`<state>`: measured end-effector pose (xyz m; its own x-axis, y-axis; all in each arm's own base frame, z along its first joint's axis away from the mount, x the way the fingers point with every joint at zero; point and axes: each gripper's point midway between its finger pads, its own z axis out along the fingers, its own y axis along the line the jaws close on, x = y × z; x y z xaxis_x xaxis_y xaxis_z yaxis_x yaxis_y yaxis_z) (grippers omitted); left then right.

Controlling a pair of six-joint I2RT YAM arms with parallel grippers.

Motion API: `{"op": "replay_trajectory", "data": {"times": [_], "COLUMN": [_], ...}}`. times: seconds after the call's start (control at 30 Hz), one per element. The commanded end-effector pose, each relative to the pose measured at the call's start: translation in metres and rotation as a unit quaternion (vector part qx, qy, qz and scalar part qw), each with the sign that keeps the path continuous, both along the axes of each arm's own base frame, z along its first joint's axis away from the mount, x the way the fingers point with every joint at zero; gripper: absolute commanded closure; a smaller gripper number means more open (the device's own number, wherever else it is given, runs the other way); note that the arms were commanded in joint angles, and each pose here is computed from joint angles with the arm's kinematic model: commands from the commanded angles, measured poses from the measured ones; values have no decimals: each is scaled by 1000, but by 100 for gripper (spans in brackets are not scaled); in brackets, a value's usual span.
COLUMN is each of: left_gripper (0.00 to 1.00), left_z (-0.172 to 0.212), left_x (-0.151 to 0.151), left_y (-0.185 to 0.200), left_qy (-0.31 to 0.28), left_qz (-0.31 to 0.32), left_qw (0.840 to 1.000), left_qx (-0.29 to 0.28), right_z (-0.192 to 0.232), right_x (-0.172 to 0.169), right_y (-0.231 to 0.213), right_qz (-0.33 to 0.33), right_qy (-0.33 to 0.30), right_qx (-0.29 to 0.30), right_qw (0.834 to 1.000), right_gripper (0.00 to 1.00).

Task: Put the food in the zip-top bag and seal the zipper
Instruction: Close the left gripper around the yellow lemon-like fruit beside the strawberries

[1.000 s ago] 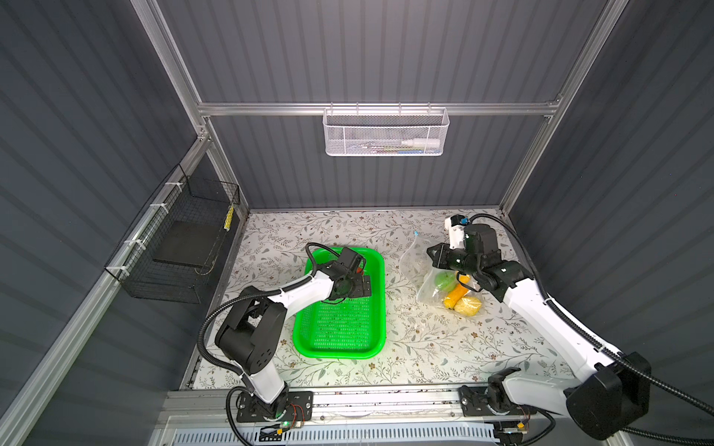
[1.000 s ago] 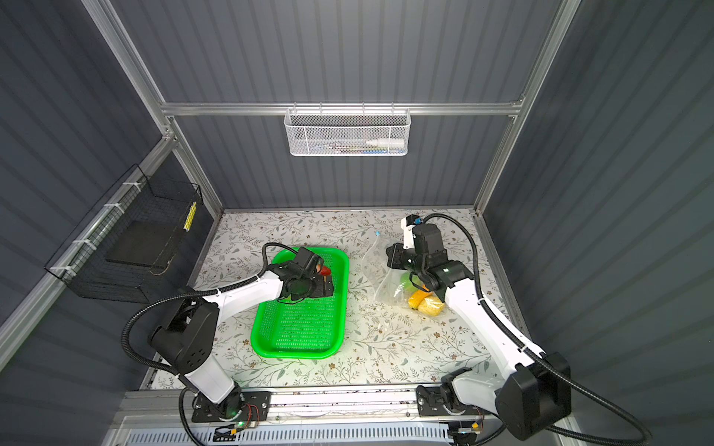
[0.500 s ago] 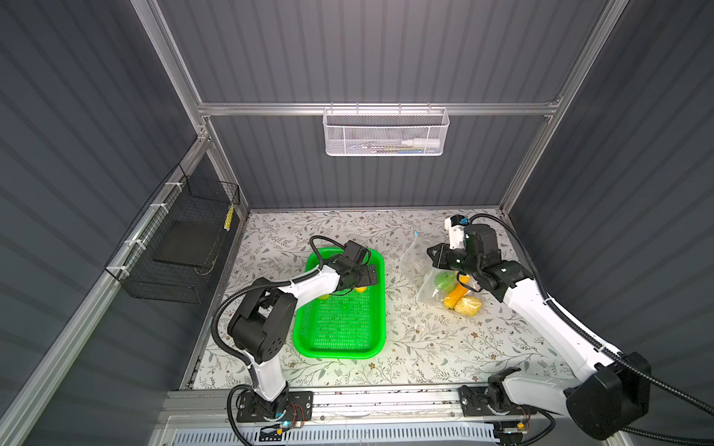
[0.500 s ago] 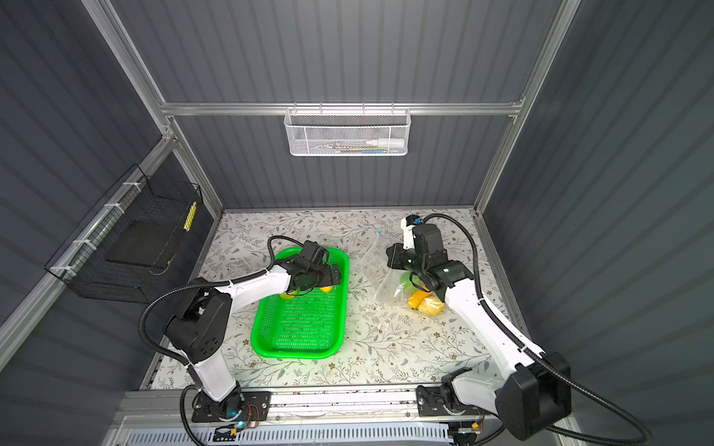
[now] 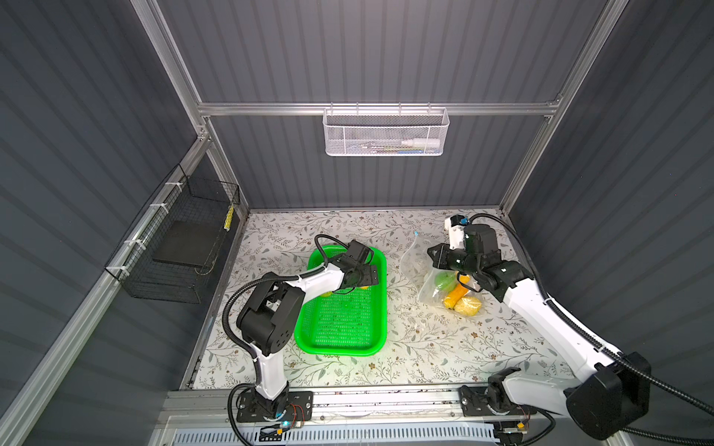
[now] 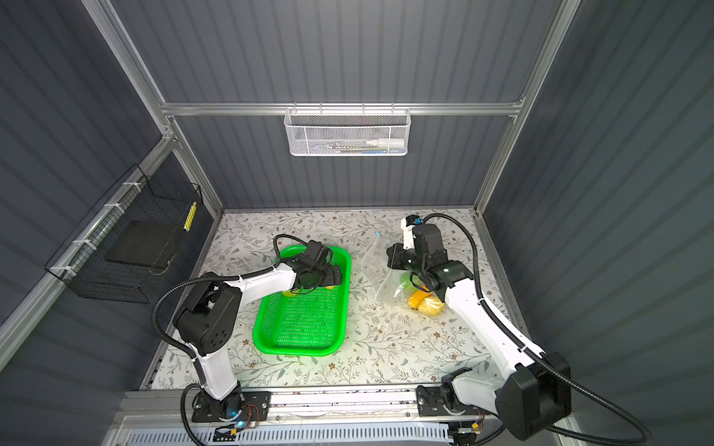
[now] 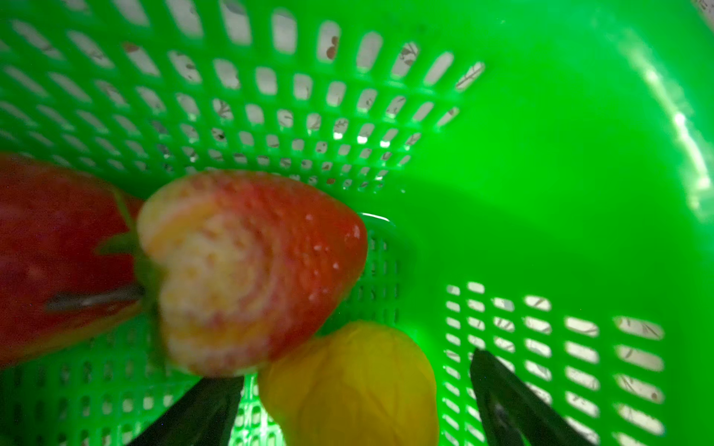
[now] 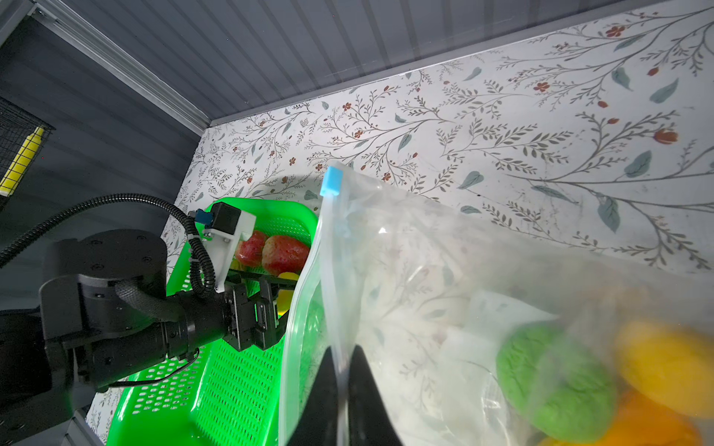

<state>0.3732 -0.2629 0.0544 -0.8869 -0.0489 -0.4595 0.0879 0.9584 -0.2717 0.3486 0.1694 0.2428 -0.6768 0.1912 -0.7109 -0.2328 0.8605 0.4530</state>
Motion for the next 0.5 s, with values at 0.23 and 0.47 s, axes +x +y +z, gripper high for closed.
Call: {"op": "replay_trajectory", "data": {"times": [0.23, 0.47], "left_gripper": [25, 28], "left_z": [-10, -7], "left_x": [-2, -21], "left_y": [14, 24], "left_qy": [1, 17], "left_qz": [-4, -21], "left_qw": [999, 998], "left_qx": [42, 54], "right_z": [8, 9], "right_x": [0, -1], "right_y": [0, -2], "right_qz": [-1, -2], "right_qy": [-11, -13], "right_qx": [-3, -5], "right_qw": [1000, 1000], "right_gripper": [90, 90]}}
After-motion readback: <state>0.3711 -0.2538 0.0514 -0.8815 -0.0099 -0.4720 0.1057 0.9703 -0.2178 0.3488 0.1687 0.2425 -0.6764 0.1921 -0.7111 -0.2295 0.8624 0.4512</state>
